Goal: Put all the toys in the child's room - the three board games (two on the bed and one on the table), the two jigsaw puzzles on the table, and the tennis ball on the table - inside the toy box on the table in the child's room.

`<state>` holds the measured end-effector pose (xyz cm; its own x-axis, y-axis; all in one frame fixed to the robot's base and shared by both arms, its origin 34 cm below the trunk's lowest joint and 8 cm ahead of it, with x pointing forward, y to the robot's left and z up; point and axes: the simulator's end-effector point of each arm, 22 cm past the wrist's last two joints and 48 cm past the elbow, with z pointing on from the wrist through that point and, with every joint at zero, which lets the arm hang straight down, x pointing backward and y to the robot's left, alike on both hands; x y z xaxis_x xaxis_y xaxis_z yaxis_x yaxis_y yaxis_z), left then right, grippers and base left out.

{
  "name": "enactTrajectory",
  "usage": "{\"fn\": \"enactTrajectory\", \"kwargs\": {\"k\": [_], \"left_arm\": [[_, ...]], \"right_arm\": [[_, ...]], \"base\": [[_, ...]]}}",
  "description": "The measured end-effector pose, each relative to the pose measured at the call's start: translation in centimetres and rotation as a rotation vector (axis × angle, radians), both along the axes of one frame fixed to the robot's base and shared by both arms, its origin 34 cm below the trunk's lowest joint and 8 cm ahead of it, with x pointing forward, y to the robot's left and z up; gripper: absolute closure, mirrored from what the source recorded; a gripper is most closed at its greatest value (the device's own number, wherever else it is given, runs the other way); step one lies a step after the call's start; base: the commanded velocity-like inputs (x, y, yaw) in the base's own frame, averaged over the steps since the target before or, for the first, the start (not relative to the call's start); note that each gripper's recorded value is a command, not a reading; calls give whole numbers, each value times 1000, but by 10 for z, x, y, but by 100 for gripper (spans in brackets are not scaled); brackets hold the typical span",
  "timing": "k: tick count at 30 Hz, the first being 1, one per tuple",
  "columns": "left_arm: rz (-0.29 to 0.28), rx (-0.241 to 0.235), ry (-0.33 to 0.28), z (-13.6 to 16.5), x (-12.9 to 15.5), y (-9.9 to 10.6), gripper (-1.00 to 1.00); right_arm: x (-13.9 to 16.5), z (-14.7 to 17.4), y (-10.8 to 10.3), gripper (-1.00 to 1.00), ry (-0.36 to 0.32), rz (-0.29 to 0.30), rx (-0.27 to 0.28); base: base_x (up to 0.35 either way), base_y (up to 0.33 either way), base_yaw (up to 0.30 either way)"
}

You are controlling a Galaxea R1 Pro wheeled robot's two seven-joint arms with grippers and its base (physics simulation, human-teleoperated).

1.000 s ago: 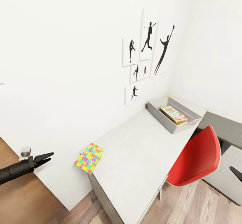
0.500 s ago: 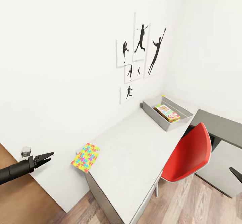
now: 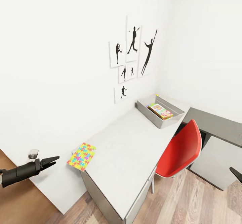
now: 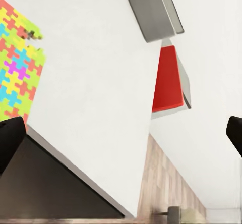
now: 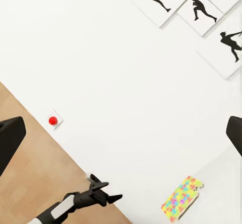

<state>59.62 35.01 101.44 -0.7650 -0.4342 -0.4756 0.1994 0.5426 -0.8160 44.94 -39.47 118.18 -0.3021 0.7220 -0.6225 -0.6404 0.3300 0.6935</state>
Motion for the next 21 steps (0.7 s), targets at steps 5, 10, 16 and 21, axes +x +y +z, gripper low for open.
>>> {"fn": "enactTrajectory", "kwargs": {"k": [5, 10, 16, 21], "left_arm": [[-53, -17, 32, -14, -6, -29, -100], [-52, -62, 73, -31, -8, -48, -100], [3, -3, 144, -60, -6, -42, -100], [28, 19, 180, -79, -3, -51, -100]], "right_arm": [[0, 1, 0, -100, -2, 0, -1], [0, 0, 0, -100, -1, -1, -1], [0, 0, 0, -100, 0, -1, -2], [2, -2, 0, -100, 0, -3, -2]], "base": [[-1, 0, -28], [0, 0, -5], [0, 0, 0], [0, 0, 0]]}}
